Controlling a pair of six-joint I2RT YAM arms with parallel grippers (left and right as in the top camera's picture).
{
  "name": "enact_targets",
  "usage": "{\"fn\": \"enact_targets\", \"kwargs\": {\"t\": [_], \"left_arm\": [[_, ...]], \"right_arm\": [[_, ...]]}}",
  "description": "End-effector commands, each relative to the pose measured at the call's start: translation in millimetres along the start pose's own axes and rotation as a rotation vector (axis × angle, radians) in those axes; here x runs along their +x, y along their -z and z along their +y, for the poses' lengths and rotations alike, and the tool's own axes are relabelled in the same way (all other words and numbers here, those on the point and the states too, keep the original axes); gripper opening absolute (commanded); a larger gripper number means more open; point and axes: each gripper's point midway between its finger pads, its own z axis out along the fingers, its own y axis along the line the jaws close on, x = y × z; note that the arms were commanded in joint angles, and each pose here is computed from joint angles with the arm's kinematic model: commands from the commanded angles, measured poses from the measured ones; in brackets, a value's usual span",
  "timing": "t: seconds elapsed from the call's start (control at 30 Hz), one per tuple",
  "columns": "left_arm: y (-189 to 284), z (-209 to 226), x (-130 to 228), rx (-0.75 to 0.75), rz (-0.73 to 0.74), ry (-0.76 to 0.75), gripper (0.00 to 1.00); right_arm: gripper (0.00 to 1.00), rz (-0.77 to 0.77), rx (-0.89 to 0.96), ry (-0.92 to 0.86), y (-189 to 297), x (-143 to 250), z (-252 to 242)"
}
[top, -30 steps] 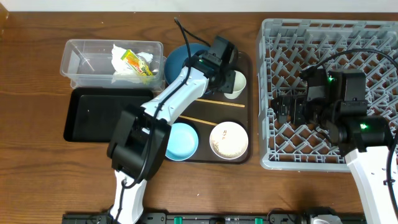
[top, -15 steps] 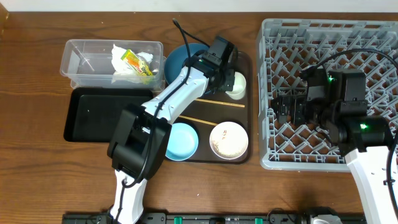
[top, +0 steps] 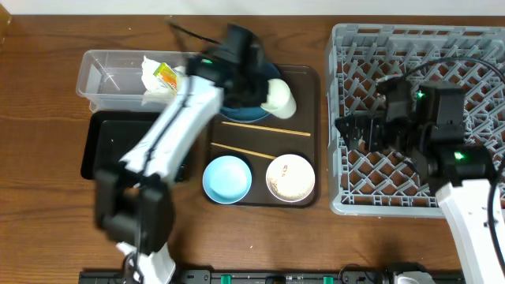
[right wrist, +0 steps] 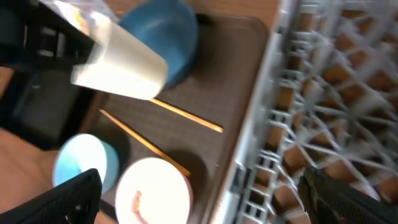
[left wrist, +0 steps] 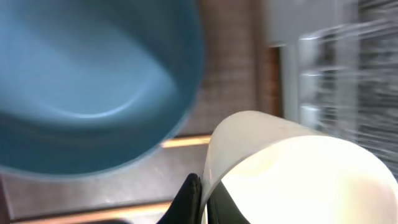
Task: Sort waste into correct bins and load items into the dishwasher rack
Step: 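Reach the left gripper to the white paper cup and grasp it, then lift the cup with the left gripper and hand it to the right gripper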
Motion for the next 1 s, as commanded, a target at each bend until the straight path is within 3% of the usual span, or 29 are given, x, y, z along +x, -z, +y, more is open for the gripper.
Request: {"fn": "enact_targets", "kwargs": {"t": [0.0, 0.2, 0.33, 0.73, 0.97], "left_arm": [[36.2, -42.0, 12.9, 0.307, 0.070, -0.066, 0.06], [72.5, -60.2, 16.4, 0.638, 0.125, -0.064, 0.06], [88.5, -64.0, 14.9, 0.750, 0.134, -0.045, 0.06], [117.8, -87.2, 21.6, 0.966, 0.183, -0.051, 0.06], [120.2, -88.7, 22.1, 0.983, 0.187, -0.051, 0.06]], "right_arm": [[0.99, 0.027, -0.262, 0.050, -14.6, -3.2, 40.8], [0.99, -0.040, -0.645, 0.159, -9.8, -18.7, 81.8], [0.99, -0.089, -0.815, 0.202, 0.6, -26.8, 92.0], [0.99, -0.168, -0.915, 0.342, 4.8, -34.6, 103.9], [0.97, -0.220, -0.960, 0.376, 15.7, -51.3, 112.0]]}}
